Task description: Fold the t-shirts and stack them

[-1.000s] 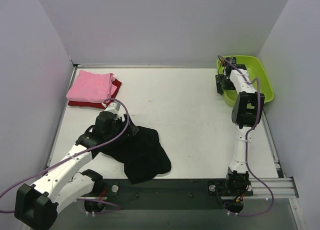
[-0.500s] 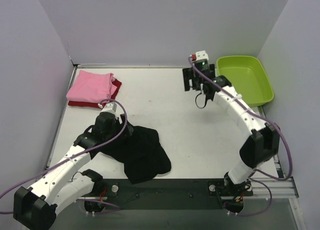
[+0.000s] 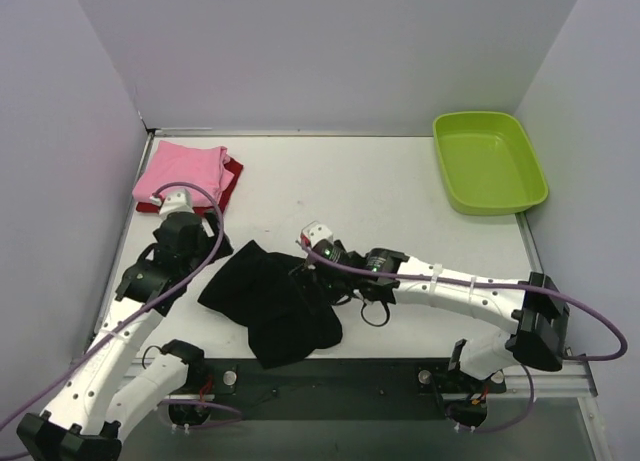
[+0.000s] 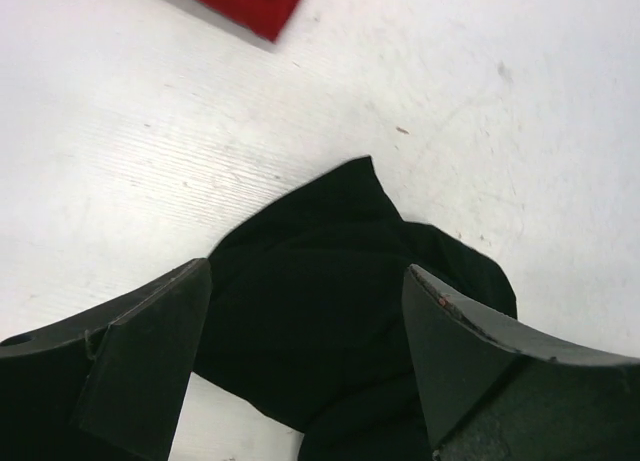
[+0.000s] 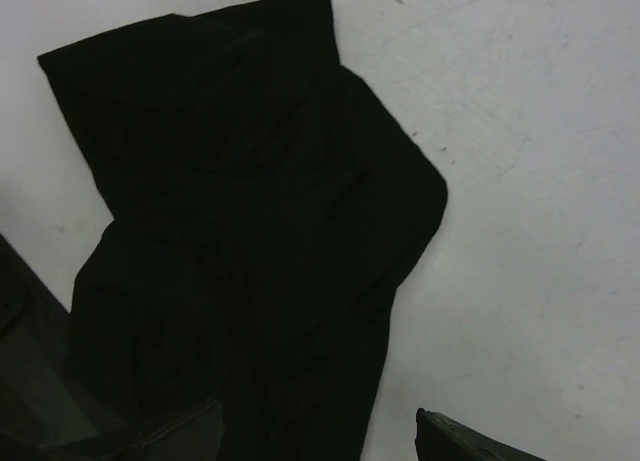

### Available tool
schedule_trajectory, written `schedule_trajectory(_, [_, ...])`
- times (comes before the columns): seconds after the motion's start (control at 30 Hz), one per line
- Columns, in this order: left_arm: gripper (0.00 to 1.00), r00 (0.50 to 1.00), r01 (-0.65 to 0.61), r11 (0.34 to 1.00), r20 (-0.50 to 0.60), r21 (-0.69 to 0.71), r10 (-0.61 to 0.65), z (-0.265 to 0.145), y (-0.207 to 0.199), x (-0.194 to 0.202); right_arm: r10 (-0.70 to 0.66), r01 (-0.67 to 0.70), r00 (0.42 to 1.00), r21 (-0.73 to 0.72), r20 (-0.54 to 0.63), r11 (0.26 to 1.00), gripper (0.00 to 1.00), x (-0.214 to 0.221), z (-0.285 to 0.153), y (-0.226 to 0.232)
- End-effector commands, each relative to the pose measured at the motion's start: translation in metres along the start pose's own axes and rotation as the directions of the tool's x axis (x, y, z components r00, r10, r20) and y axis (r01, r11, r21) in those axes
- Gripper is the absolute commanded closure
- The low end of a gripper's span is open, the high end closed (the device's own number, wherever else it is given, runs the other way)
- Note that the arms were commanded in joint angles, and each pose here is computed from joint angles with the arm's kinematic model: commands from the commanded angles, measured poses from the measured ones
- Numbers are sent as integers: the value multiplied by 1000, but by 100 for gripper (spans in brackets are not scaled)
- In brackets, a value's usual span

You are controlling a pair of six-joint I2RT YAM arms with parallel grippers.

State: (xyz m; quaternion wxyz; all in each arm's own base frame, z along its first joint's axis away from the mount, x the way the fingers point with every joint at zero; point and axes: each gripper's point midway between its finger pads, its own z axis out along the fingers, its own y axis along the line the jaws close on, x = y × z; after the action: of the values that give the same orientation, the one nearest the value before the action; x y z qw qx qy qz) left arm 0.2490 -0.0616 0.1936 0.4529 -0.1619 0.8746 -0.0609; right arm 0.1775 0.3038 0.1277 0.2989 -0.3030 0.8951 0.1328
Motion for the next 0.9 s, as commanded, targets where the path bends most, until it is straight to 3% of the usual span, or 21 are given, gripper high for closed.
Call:
schedule_trajectory(0.0, [13, 1000, 25, 999, 17, -26, -25, -8, 20, -14, -3, 3, 1000, -4, -14, 1000, 24, 19, -4, 24])
schedule_trajectory(0.37, [14, 993, 106, 994, -59, 14, -105, 10, 32, 2, -72, 70, 995, -30, -66, 997, 26, 41, 46, 62])
schedule_trajectory(0.47, [14, 993, 107, 994, -60, 15, -106, 12, 33, 3, -90, 88, 992, -24, -88, 996, 32, 42, 60, 67])
schedule_trajectory(0.57, [14, 993, 99, 995, -60, 12, -98, 12, 35, 3, -94, 93, 991, -18, -98, 995, 61, 43, 66, 69])
schedule_trajectory(0.6, [14, 993, 101, 995, -61, 6, -100, 13, 37, 3, -92, 91, 992, -15, -92, 996, 83, 41, 65, 69])
schedule_trajectory(0.63, [14, 993, 100, 995, -60, 8, -99, 13, 36, 3, -91, 91, 992, -5, -84, 996, 94, 38, 64, 67])
schedule_trajectory(0.67, [14, 993, 102, 995, -63, 10, -101, 13, 36, 3, -94, 95, 992, 7, -84, 995, 100, 36, 61, 66])
schedule_trajectory(0.87, [16, 990, 113, 992, -92, 64, -107, 17, 27, 11, -160, 149, 986, 169, 51, 974, 100, -22, 14, 33])
